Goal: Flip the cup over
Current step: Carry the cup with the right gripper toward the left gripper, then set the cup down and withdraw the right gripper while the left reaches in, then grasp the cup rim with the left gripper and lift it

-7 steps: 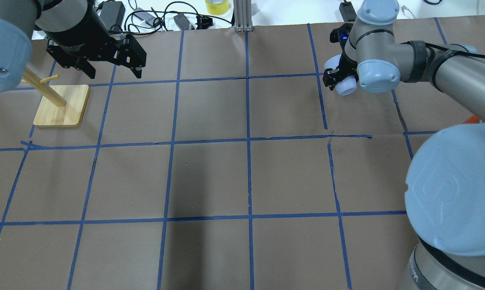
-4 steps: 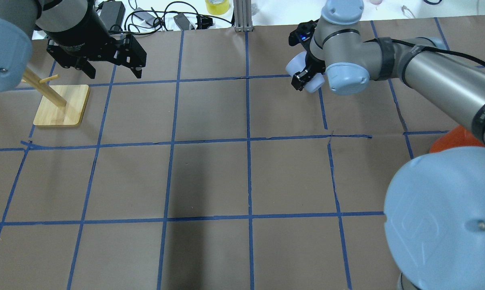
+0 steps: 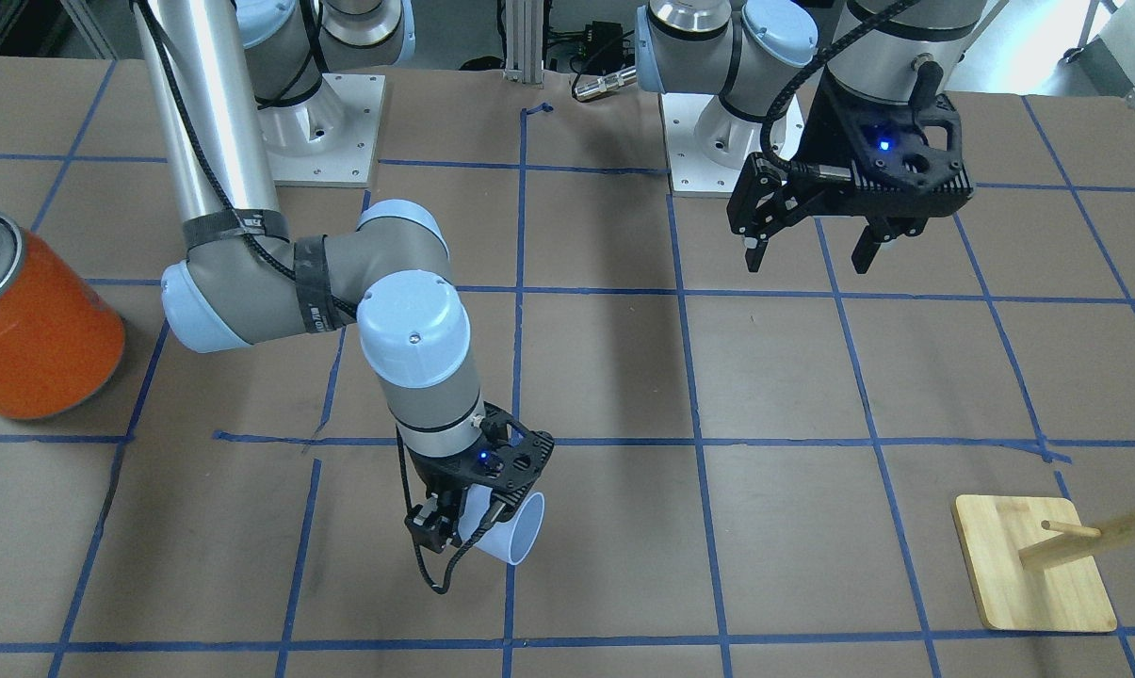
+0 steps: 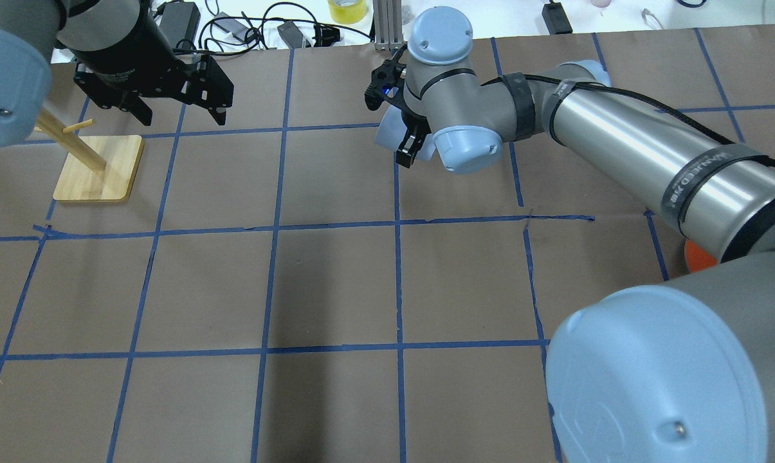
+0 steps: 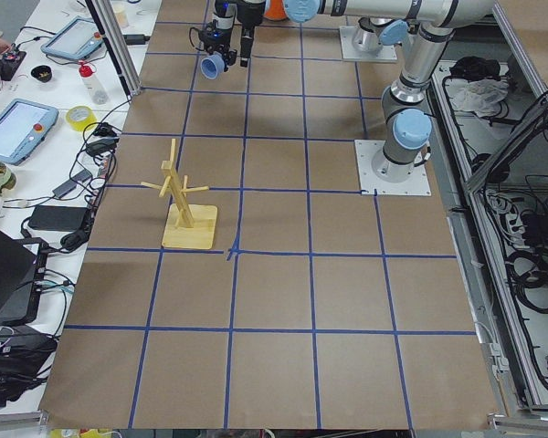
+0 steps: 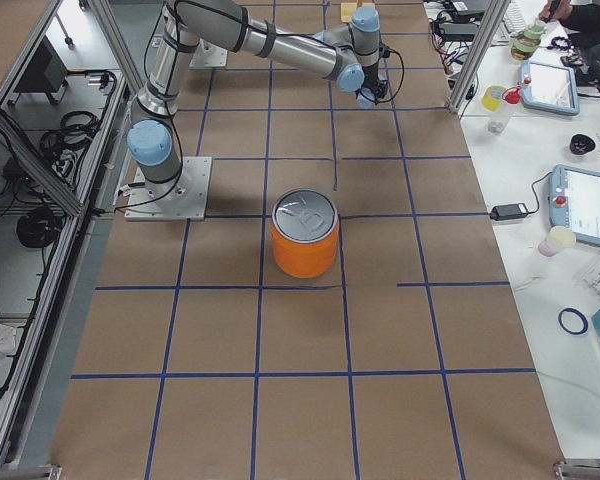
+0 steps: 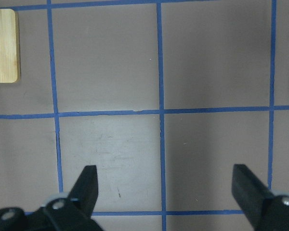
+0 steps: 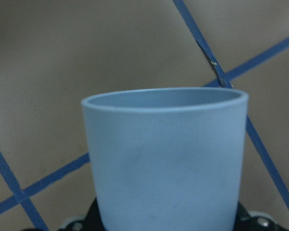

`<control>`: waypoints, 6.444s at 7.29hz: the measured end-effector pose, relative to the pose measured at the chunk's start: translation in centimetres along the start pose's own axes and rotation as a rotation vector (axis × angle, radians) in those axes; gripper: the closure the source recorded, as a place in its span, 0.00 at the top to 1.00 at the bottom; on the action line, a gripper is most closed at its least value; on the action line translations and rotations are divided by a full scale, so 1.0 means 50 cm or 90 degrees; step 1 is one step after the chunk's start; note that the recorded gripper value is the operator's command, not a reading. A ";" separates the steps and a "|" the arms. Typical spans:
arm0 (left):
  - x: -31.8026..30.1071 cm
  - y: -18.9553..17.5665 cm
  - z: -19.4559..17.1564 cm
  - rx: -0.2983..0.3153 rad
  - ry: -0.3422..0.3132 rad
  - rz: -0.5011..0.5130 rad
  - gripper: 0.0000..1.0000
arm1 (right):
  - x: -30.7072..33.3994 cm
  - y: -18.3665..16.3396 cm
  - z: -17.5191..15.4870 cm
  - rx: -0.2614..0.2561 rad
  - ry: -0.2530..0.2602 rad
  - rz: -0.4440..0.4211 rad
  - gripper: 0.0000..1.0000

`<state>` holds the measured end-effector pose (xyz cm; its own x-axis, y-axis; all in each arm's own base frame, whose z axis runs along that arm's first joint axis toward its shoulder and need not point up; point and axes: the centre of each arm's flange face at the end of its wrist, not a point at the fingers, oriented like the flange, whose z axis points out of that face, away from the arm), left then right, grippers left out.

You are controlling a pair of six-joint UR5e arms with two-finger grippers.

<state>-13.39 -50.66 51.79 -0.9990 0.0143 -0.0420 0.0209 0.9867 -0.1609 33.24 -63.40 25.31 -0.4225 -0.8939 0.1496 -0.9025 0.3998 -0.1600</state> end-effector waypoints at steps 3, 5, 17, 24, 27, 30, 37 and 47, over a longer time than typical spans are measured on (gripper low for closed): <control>0.000 0.001 -0.001 0.001 -0.001 0.003 1.00 | -0.091 -0.081 0.046 0.005 -0.022 -0.152 0.19; 0.000 0.001 -0.001 0.000 -0.001 0.006 1.00 | -0.127 -0.097 0.084 0.000 -0.041 -0.213 0.28; -0.001 0.003 0.002 -0.009 0.002 0.007 1.00 | -0.206 -0.109 0.112 0.008 -0.081 -0.269 1.00; -0.010 0.004 0.002 -0.016 0.004 0.002 1.00 | -0.132 -0.015 -0.123 -0.022 -0.015 0.176 1.00; -0.076 -0.021 0.055 -0.042 0.066 -0.048 1.00 | -0.008 0.204 -0.268 -0.087 -0.024 0.552 1.00; -0.083 -0.047 0.239 -0.067 0.175 -0.077 1.00 | 0.045 0.340 -0.379 -0.128 -0.014 0.748 1.00; 0.000 -0.074 0.613 -0.162 0.474 -0.141 1.00 | 0.078 0.360 -0.551 -0.082 0.110 0.817 1.00; 0.045 -0.071 0.708 -0.165 0.611 -0.165 0.24 | 0.026 0.298 -0.572 -0.053 0.098 0.798 1.00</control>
<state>-14.35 -59.86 17.33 -0.5836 -0.1935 0.7886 -0.0961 0.9808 0.1696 16.86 -52.82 51.03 -0.9893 0.1365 0.0522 0.1225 0.9693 -0.2131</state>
